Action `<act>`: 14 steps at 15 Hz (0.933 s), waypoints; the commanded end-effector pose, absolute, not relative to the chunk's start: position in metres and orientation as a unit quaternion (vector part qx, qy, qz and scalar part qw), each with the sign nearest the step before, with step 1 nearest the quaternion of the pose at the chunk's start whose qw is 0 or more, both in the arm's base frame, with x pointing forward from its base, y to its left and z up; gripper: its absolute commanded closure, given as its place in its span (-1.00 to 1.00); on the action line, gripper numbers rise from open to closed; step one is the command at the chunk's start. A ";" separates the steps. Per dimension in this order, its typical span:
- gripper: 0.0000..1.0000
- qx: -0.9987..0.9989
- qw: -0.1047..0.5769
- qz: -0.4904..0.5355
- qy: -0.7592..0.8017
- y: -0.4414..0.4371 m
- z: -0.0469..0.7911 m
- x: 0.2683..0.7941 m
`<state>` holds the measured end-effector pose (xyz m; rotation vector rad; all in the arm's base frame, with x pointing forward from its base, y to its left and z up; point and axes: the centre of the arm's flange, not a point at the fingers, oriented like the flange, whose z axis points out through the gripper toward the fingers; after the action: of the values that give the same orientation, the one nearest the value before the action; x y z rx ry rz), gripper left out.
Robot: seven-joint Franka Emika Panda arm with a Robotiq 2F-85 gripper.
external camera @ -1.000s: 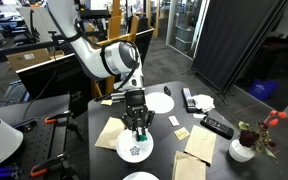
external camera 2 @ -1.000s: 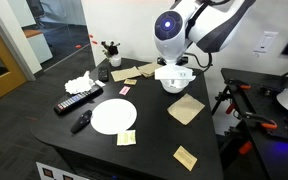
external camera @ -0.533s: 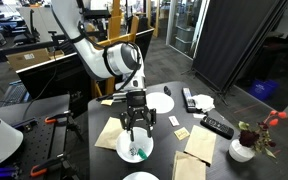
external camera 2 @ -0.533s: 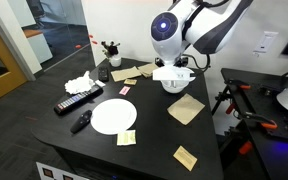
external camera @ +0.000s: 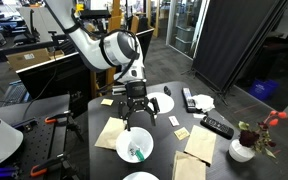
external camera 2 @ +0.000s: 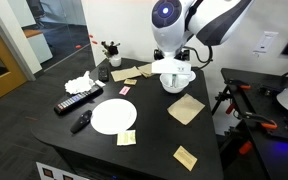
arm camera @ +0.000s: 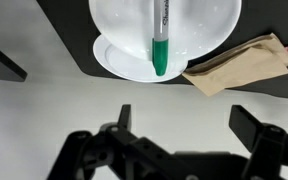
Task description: Place the green marker inside the white bowl
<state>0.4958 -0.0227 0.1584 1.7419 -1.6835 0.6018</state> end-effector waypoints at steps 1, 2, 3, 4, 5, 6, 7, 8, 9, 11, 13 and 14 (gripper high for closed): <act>-1.00 0.660 0.305 0.235 -0.644 -0.016 0.218 0.470; -1.00 0.662 0.300 0.237 -0.645 -0.014 0.231 0.465; -1.00 0.663 0.297 0.236 -0.646 -0.013 0.244 0.461; -1.00 0.667 0.293 0.235 -0.644 -0.011 0.255 0.458; -1.00 0.669 0.291 0.232 -0.643 -0.011 0.266 0.455; -1.00 0.681 0.281 0.226 -0.638 -0.010 0.278 0.452; -1.00 0.689 0.276 0.217 -0.634 -0.009 0.289 0.449; -1.00 0.695 0.270 0.215 -0.631 -0.008 0.300 0.447; -1.00 0.699 0.265 0.212 -0.629 -0.007 0.310 0.444; -1.00 0.707 0.257 0.209 -0.625 -0.006 0.327 0.439; -1.00 0.727 0.247 0.200 -0.609 -0.003 0.340 0.434; -1.00 0.734 0.246 0.197 -0.601 -0.001 0.345 0.431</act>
<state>0.4517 -0.0054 0.3194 1.9481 -1.6856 0.5694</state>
